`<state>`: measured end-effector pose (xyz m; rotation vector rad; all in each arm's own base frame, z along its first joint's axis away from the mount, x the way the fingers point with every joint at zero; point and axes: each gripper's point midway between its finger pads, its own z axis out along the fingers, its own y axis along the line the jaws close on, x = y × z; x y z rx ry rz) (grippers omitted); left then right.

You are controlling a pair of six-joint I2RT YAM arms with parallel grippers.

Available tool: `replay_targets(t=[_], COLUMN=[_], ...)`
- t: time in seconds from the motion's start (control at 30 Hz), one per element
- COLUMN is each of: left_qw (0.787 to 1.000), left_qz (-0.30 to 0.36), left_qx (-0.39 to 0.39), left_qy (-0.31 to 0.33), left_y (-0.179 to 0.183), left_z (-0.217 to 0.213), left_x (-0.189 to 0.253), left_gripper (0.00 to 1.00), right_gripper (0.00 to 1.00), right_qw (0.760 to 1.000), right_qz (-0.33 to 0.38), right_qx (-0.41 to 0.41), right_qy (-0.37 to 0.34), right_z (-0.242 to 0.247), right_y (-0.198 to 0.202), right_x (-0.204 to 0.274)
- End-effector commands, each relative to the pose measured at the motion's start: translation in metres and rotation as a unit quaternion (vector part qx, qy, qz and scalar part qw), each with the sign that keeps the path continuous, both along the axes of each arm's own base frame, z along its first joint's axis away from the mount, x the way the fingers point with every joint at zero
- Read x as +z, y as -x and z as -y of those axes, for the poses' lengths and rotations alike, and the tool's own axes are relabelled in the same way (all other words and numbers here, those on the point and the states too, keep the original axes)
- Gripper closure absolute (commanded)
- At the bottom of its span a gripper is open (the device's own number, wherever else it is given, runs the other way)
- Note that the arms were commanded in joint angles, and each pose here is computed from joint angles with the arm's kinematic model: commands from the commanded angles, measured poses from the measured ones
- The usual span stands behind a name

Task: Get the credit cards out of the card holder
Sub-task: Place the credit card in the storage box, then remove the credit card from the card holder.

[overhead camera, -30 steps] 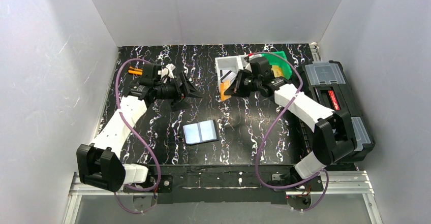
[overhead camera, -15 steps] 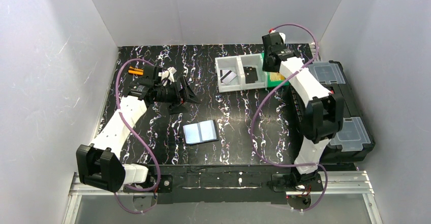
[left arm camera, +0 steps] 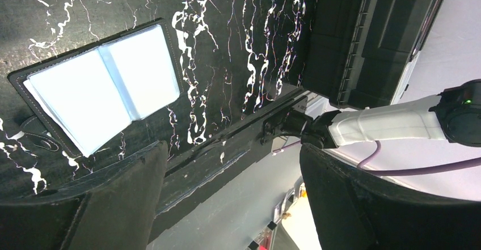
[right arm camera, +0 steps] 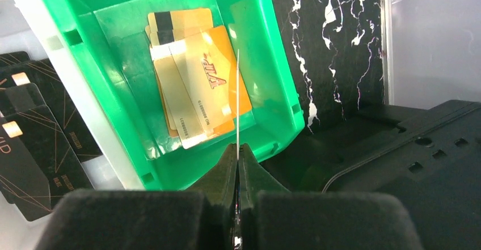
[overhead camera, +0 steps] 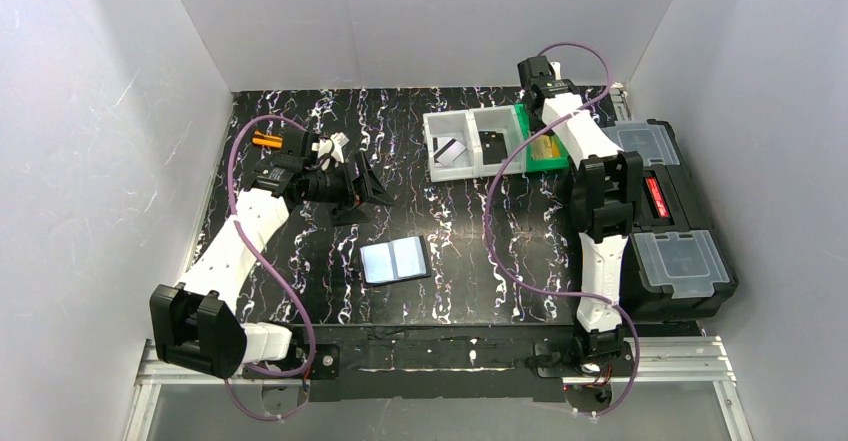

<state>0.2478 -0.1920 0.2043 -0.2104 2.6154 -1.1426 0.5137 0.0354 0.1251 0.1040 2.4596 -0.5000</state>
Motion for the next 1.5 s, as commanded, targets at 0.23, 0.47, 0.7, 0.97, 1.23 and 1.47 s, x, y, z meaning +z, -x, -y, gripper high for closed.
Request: replay_targets(t=[0.23, 0.47, 0.7, 0.97, 1.23, 1.47], left_qw=[1.000, 1.000, 0.999, 0.992, 0.967, 0.941], left_qz=[0.002, -0.003, -0.009, -0.023, -0.011, 0.001], left_qx=[-0.014, -0.010, 0.010, -0.004, -0.032, -0.068], left_qy=[0.007, 0.004, -0.035, -0.122, -0.254, -0.332], left_y=[0.013, 0.011, 0.009, 0.014, 0.017, 0.015], left_z=[-0.001, -0.001, -0.008, 0.000, 0.017, 0.037], left_x=[0.006, 0.003, -0.016, -0.055, -0.098, -0.127], left_gripper=[0.15, 0.14, 0.14, 0.14, 0.22, 0.37], right_gripper=[0.48, 0.02, 0.00, 0.00, 0.00, 0.00], right_qw=[1.000, 0.995, 0.978, 0.956, 0.939, 0.927], right_qz=[0.021, 0.060, 0.072, 0.057, 0.037, 0.019], right_qx=[0.004, 0.012, 0.029, 0.055, 0.063, 0.075], right_qy=[-0.010, -0.082, -0.196, -0.282, -0.336, -0.366], right_z=[0.002, -0.020, -0.057, -0.108, -0.113, -0.115], right_y=[-0.015, -0.004, 0.031, 0.091, 0.145, 0.182], right_x=[0.030, 0.089, 0.123, 0.121, 0.091, 0.075])
